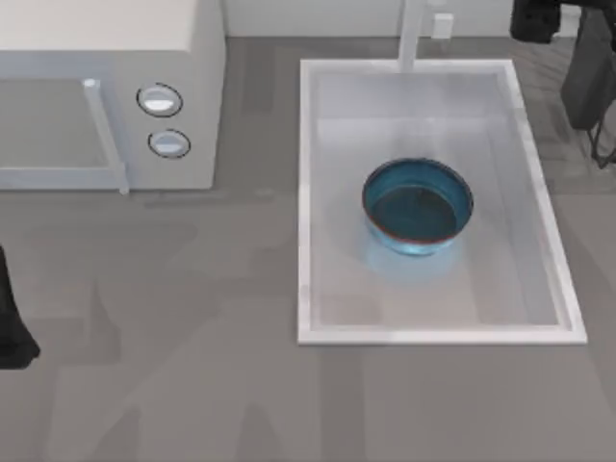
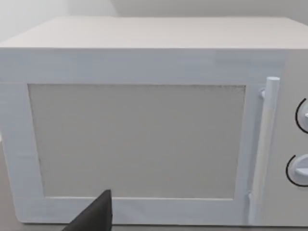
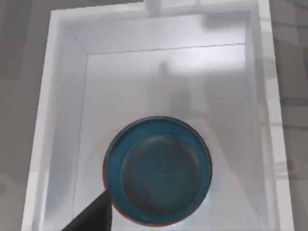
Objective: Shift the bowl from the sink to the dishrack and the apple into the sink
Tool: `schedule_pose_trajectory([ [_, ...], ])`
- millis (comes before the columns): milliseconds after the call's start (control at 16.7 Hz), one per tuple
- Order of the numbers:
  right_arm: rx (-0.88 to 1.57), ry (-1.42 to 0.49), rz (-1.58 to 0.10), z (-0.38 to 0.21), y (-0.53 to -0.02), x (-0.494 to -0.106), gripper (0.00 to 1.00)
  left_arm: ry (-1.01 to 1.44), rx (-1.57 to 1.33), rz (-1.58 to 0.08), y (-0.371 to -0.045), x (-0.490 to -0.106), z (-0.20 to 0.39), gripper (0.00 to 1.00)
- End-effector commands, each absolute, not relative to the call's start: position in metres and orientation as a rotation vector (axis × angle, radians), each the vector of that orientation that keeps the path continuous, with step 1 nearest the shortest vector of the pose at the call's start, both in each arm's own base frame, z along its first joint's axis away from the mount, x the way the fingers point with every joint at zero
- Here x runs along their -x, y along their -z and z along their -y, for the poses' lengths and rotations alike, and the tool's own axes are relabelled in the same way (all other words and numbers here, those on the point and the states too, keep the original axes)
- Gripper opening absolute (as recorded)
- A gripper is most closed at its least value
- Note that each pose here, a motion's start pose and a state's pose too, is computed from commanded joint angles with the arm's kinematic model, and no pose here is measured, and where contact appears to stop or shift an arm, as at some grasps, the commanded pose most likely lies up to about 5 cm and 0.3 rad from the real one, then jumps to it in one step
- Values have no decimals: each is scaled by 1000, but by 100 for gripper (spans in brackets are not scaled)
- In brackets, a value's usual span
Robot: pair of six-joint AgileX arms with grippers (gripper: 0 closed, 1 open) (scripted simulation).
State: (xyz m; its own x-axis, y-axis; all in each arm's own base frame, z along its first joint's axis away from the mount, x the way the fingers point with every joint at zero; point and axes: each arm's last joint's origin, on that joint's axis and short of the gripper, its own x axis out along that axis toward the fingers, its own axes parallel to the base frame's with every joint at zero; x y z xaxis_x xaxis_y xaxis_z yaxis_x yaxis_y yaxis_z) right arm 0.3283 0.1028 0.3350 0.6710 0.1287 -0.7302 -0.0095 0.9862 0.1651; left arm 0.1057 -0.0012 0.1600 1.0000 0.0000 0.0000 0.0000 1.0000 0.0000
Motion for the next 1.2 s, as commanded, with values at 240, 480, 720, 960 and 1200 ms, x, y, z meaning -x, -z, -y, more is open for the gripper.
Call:
schedule_pose_trajectory([
  [240, -121, -56, -1050, -164, -291, -402, 100, 0, 0, 0, -160, -106, 1, 100],
  [480, -70, -26, -1223, -220, -225, -443, 100, 0, 0, 0, -160, -106, 1, 100],
  [720, -25, -1, -1332, -256, -167, -456, 100, 0, 0, 0, -160, -106, 1, 100],
  [960, -7, 9, -1371, -268, -145, -457, 100, 0, 0, 0, -160, -106, 1, 100],
  [1200, -7, 9, -1371, -268, -145, -457, 100, 0, 0, 0, -160, -106, 1, 100],
])
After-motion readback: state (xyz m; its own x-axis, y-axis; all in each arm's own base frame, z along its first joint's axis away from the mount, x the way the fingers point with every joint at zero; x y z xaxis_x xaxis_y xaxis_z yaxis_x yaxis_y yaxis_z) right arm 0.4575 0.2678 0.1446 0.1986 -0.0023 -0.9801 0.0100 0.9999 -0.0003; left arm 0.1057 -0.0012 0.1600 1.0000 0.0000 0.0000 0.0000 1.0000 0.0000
